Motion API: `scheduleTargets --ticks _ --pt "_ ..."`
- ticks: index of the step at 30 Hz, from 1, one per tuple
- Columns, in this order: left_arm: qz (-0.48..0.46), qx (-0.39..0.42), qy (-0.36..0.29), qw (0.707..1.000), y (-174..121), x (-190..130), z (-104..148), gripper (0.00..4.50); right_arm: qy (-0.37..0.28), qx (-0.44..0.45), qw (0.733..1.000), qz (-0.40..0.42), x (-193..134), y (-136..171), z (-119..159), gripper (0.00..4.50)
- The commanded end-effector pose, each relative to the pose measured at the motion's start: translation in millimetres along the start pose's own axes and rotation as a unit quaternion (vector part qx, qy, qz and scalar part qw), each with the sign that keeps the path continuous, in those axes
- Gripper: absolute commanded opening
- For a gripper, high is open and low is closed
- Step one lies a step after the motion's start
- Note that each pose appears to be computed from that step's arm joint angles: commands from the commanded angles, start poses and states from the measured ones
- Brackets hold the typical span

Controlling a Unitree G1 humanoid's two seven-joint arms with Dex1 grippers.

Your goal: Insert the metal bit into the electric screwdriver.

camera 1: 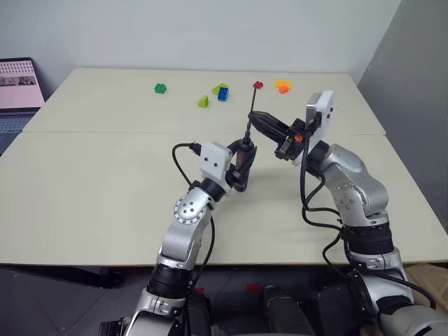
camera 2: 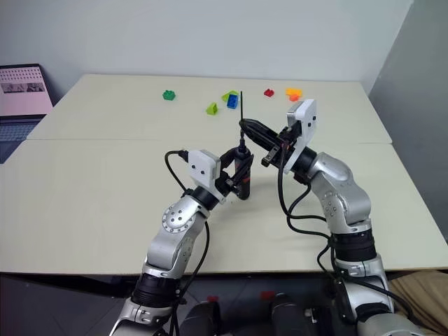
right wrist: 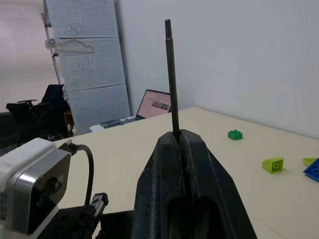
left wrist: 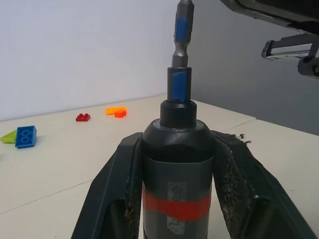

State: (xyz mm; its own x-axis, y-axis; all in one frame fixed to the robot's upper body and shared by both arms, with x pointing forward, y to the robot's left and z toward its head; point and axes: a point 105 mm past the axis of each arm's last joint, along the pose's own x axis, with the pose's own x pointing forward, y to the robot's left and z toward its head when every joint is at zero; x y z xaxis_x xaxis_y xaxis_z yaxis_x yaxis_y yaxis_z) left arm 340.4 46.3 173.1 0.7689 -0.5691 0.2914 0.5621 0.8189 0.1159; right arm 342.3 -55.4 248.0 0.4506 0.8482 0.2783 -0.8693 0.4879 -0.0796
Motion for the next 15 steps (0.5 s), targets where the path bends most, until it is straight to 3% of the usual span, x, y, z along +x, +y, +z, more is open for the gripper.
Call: scheduleTargets --ticks 1,15 --pt "-0.004 0.003 0.0 1.0 -2.0 -2.1 0.3 1.64 0.028 0.024 0.999 0.025 -0.8 -1.5 -4.7 0.0" --pt "-0.008 0.008 -0.001 1.0 -2.1 -2.5 1.2 1.64 0.092 0.02 0.991 0.091 -3.0 -1.5 3.5 0.0"
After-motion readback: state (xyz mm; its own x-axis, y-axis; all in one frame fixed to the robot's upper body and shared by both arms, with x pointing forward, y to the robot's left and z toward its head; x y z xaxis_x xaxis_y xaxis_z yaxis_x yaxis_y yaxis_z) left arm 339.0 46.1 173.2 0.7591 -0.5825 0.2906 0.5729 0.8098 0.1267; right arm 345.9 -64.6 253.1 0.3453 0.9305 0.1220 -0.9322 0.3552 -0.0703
